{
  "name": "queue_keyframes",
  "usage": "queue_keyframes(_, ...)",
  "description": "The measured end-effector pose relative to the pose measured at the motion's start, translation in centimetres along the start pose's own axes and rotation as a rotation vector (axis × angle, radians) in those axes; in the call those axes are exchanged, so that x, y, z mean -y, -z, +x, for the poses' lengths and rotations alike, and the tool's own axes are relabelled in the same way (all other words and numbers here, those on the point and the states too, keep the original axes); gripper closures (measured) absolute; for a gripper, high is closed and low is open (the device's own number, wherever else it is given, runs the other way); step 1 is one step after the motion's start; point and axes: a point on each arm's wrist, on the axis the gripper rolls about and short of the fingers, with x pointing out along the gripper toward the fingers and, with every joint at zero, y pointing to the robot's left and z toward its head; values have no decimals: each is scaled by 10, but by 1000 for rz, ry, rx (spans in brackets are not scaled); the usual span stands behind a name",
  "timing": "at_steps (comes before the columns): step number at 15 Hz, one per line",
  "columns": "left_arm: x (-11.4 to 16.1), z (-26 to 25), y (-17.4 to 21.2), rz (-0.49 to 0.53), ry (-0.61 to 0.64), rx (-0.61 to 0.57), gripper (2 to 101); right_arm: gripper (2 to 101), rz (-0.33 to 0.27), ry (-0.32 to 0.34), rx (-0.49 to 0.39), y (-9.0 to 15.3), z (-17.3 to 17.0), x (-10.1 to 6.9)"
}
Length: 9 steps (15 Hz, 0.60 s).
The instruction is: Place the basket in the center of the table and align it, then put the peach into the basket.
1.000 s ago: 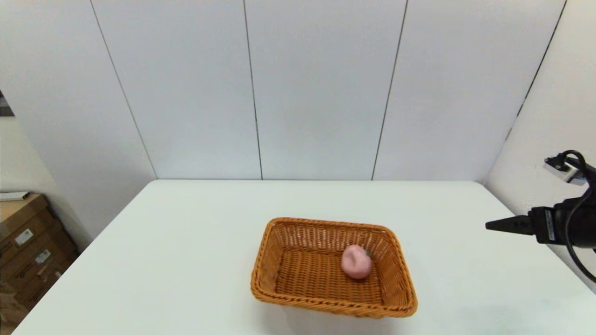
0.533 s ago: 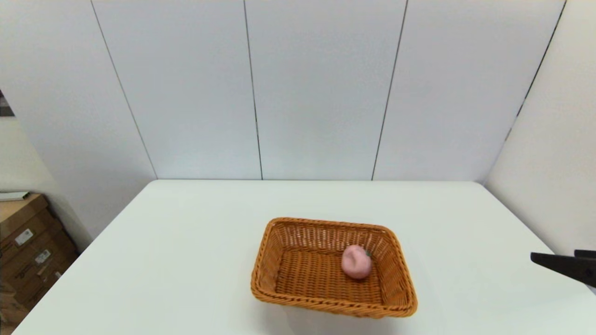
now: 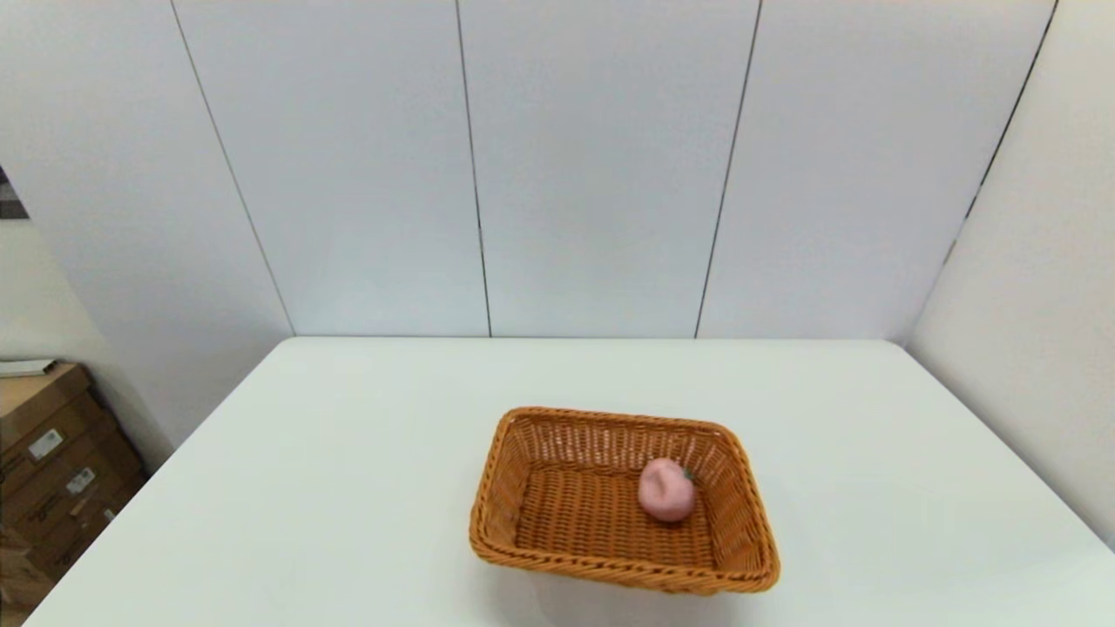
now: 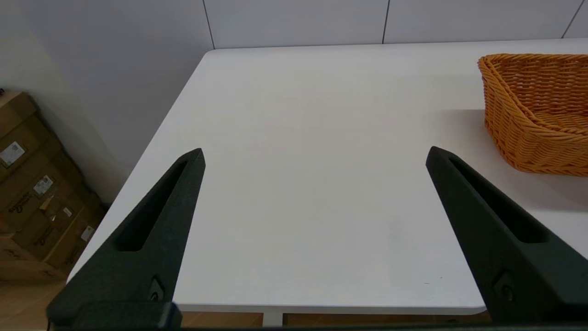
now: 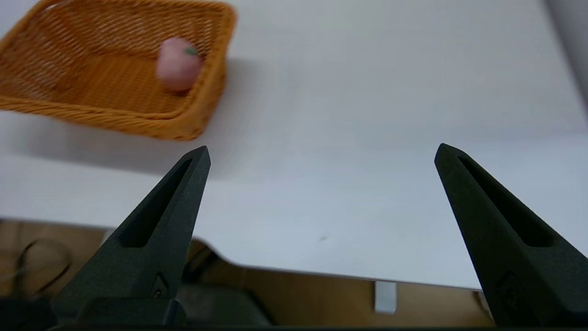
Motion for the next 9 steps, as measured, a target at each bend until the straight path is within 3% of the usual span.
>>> queue_keyframes(3,0,0,0,-1,0,0,54,52,6,27,128,19,4,3)
queue_keyframes(9,0,0,0,0,0,0,54,52,30,18,136,32,7,4)
